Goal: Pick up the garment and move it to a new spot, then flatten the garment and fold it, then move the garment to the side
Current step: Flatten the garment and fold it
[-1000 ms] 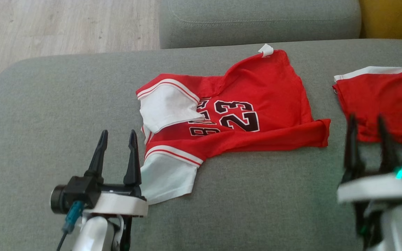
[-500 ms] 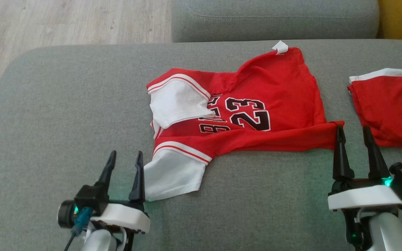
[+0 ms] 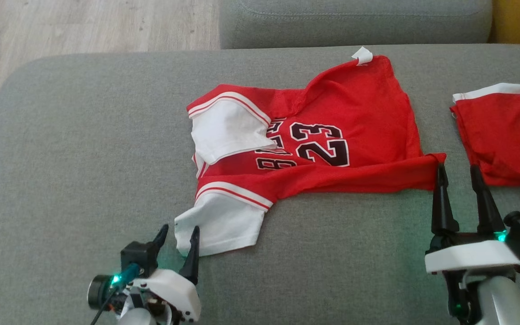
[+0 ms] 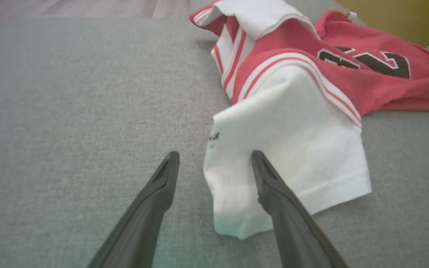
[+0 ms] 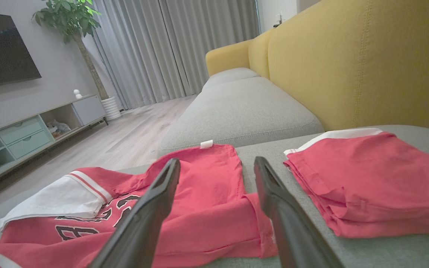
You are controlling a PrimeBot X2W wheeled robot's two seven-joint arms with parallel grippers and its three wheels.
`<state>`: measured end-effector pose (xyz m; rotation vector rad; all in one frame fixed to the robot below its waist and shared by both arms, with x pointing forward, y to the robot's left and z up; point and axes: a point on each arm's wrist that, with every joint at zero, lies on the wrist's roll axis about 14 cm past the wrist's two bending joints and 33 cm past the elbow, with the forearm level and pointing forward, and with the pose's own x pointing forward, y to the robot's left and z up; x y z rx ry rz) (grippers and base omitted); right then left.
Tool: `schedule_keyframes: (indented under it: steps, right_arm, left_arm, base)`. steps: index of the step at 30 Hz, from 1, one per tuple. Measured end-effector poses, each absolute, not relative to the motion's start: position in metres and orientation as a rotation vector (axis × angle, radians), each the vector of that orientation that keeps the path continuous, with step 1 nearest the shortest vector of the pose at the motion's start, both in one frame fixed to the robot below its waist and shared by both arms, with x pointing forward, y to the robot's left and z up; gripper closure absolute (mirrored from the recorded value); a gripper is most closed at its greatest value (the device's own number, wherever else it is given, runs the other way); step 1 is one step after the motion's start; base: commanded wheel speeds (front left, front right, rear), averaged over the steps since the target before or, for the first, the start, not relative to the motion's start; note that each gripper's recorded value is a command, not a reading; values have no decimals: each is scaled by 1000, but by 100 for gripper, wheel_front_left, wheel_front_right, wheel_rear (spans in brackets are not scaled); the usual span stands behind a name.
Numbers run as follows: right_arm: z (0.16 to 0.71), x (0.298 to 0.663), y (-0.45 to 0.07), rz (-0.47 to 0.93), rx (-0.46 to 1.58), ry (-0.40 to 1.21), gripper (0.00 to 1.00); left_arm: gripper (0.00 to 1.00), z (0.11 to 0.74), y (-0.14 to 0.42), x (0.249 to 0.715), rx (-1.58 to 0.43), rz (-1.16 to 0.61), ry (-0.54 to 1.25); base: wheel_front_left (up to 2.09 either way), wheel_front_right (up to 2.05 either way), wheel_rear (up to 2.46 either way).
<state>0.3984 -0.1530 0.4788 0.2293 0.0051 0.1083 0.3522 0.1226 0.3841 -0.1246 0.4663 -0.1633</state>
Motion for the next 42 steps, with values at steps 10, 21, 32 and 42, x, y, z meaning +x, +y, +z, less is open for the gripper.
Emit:
schedule_keyframes:
  steps: [10,21,32,42]
  right_arm:
    - [471,396,-157,94,225,28,0]
    - [442,390,-171,53,179,127,0]
    - [398,409,-179,55,-7,354,0]
    - [374,411,-183,60,-94,460,0]
  left_arm:
    - [0,362,118,340,-126,-171,606]
    - [100,375,121,345,-134,-167,564]
    - [100,433,130,370,-170,-134,271]
    - [100,433,129,371,-176,-138,266]
  base:
    - [0,0,0]
    - [0,0,0]
    - [0,0,0]
    - [0,0,0]
